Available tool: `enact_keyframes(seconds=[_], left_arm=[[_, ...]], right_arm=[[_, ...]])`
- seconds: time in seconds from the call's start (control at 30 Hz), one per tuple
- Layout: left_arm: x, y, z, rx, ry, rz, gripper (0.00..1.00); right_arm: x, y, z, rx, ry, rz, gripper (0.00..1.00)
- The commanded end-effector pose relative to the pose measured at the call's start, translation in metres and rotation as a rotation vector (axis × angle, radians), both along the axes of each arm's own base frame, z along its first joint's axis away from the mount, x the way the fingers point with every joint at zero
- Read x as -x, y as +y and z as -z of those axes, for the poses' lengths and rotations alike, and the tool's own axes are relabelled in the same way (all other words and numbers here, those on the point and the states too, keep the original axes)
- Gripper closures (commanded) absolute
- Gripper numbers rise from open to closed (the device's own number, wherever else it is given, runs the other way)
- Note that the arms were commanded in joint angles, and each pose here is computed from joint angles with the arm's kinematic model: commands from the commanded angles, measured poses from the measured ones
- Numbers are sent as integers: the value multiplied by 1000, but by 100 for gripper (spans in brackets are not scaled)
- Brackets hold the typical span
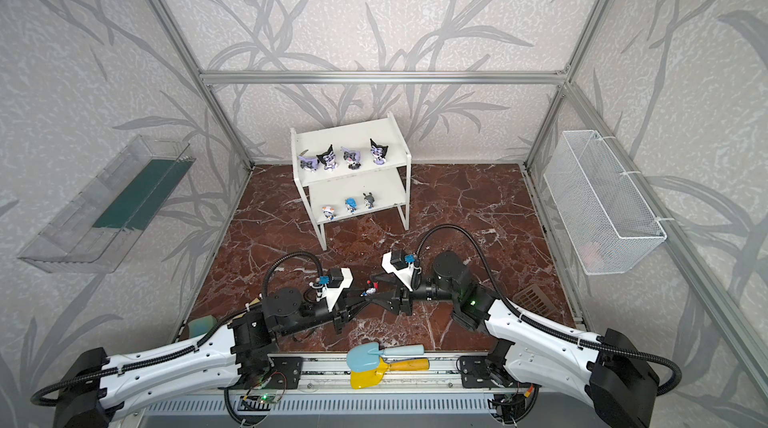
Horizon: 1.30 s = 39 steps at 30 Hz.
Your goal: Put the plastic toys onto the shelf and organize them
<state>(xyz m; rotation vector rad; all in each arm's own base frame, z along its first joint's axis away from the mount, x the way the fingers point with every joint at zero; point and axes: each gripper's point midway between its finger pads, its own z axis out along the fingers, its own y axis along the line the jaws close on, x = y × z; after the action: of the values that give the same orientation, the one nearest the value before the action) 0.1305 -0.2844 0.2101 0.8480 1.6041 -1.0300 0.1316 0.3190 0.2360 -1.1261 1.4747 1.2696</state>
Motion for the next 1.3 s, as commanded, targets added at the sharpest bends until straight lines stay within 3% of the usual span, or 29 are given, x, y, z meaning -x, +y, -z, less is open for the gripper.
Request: enact_keyframes(seconds=[0.0,0.13,0.23,0.87,1.07,1.17,1.27], left_arm=[[0,2,-12,49,-12,2,92],[0,2,-11,48,-8,2,92],[0,2,-11,51,-8,2,92],[-2,4,-8,42,-10,-10,92],[-2,4,-8,43,-9,-14,91],[-4,5,-9,47,-8,-28,84],[-12,11,-9,47,-4,-82,58]], right_arm=[[0,2,-3,-28,-4,-2,44],[-1,3,-4,-34,-1,1,56],[-2,3,-5,-41,-4,8,58],[-4,7,-10,-75,15,1,55],[-8,6,-8,-67,24,29,73],[-12,6,-8,-65,25,53,73],[-22,5,-4,-37,27,109,73]])
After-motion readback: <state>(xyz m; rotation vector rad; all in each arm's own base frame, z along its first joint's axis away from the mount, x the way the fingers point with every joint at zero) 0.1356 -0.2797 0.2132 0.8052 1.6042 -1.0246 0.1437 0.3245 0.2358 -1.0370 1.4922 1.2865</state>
